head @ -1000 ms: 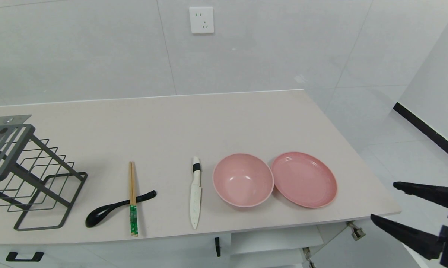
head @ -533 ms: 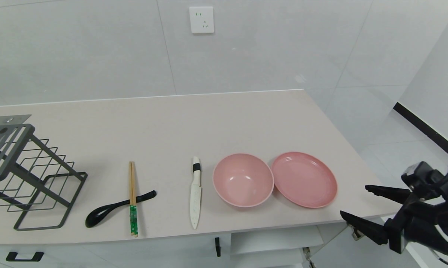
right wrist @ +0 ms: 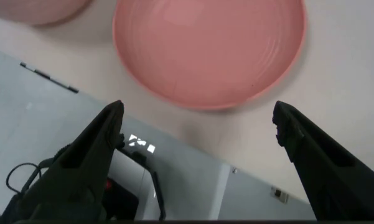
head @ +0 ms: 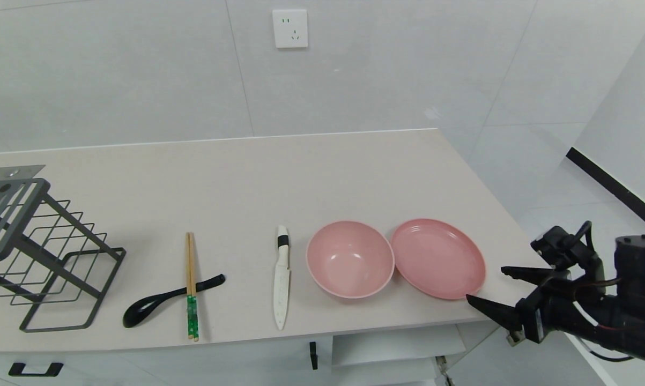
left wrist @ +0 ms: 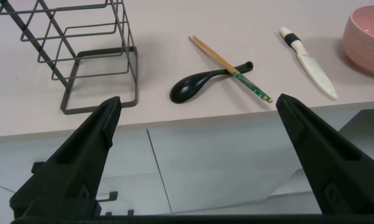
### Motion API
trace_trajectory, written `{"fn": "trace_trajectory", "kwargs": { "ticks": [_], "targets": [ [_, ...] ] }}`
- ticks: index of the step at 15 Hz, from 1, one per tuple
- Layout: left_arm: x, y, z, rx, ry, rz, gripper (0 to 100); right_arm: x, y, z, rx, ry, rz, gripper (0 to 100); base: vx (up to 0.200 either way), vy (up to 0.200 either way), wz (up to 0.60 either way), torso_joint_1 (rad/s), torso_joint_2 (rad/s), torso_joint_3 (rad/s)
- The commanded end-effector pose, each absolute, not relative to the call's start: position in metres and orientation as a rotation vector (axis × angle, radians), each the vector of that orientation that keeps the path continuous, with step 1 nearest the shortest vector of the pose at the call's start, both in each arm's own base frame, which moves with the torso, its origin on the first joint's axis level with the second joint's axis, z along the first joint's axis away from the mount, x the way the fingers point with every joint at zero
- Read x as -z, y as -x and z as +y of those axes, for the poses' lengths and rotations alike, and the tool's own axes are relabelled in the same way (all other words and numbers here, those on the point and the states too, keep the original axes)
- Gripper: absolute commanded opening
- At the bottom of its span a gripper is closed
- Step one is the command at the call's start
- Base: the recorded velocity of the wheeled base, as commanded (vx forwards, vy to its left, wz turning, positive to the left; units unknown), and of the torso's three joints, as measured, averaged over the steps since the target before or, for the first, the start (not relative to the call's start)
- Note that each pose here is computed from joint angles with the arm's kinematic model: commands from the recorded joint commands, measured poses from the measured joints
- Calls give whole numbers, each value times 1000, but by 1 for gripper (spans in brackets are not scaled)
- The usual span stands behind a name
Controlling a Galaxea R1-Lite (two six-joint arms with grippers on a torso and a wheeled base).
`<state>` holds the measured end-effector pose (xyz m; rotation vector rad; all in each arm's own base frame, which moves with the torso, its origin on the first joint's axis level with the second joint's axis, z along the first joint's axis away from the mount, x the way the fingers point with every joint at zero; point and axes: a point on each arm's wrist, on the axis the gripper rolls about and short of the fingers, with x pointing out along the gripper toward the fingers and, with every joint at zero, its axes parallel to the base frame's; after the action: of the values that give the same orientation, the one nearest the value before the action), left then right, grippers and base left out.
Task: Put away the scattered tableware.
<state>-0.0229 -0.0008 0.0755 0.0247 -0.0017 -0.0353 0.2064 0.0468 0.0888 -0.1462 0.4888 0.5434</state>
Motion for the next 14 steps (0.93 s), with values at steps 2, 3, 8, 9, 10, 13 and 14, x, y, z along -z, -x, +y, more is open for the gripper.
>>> {"fn": "trace_trajectory", "kwargs": {
  "ticks": [2,3,8,9,10,13,14],
  "targets": [
    [-75,23,-1,35,-25,0,100,-87,-230,49,-527,133,481,100,0,0,0,0,0,0],
    [-75,23,-1,35,-25,0,100,-87,-240,44,-502,136,471,100,0,0,0,0,0,0],
    [-75,23,-1,35,-25,0,100,-75,-275,45,-486,136,487,100,0,0,0,0,0,0],
    [-75,23,-1,35,-25,0,100,-72,-280,44,-481,132,494,100,0,0,0,0,0,0],
    [-75,23,-1,35,-25,0,100,-70,-281,43,-477,131,497,100,0,0,0,0,0,0],
    [-75,23,-1,35,-25,0,100,-66,-285,37,-455,123,510,100,0,0,0,0,0,0],
    [-75,23,-1,35,-25,0,100,-65,-286,36,-451,122,512,100,0,0,0,0,0,0]
  ]
}}
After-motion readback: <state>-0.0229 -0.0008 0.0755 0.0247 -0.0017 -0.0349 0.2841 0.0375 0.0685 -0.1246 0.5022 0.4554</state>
